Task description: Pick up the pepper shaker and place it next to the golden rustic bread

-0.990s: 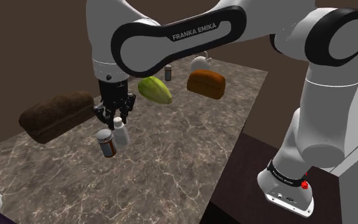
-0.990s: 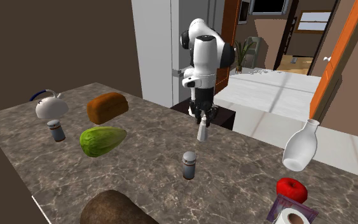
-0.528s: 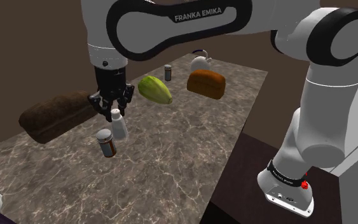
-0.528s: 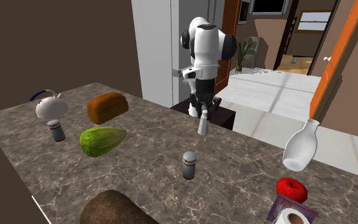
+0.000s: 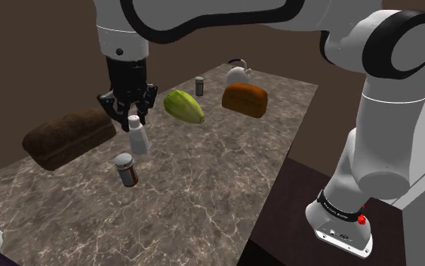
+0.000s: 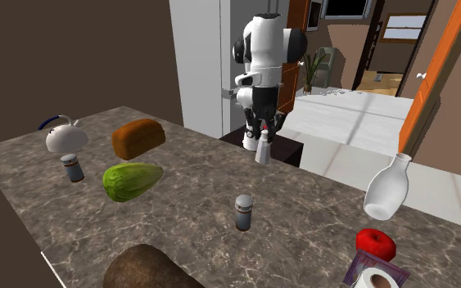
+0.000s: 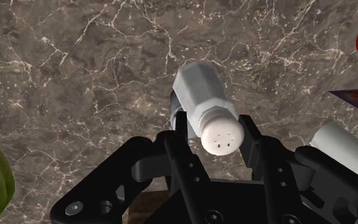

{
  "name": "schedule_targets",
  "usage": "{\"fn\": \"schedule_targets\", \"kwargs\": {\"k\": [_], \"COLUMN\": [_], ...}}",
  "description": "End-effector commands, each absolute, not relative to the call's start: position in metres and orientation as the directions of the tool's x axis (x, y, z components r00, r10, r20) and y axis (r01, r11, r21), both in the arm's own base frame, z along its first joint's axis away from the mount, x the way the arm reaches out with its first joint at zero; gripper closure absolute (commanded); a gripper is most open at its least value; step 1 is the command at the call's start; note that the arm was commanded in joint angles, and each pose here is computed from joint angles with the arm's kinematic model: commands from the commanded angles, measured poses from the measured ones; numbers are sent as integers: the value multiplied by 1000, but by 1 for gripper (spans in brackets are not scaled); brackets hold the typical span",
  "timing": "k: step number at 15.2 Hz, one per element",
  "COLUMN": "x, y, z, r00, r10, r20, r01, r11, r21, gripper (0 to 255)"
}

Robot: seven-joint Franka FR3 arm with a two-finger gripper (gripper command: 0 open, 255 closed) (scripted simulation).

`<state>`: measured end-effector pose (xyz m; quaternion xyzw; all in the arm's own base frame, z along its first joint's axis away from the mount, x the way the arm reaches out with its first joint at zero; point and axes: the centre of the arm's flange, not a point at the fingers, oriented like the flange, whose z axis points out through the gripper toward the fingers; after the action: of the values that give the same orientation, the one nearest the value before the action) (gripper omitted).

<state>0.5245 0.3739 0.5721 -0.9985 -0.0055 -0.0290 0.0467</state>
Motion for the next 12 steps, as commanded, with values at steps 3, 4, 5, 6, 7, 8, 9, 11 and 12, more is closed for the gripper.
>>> {"fn": "schedule_targets", "kwargs": {"k": [3,4,5,6,7,8,9,11,12], "x": [525,526,526,526,526,527,527,528,528], "y": [361,348,335,322,308,295,282,256,242], "z": [584,584,584,584,584,584,584,584,584], "r00": [998,998,998,998,998,998,998,998,998], "r10": [8,8,8,8,8,8,8,8,8], "r20": [58,58,58,58,58,58,58,58,58], "r01": [14,14,14,14,14,14,14,14,14], "r11": [-996,-996,-996,-996,-996,-996,-996,-996,-996], "r21": [-93,-93,-93,-93,-93,-93,-93,-93,-93], "gripper": [255,255,255,255,255,255,255,255,255]}}
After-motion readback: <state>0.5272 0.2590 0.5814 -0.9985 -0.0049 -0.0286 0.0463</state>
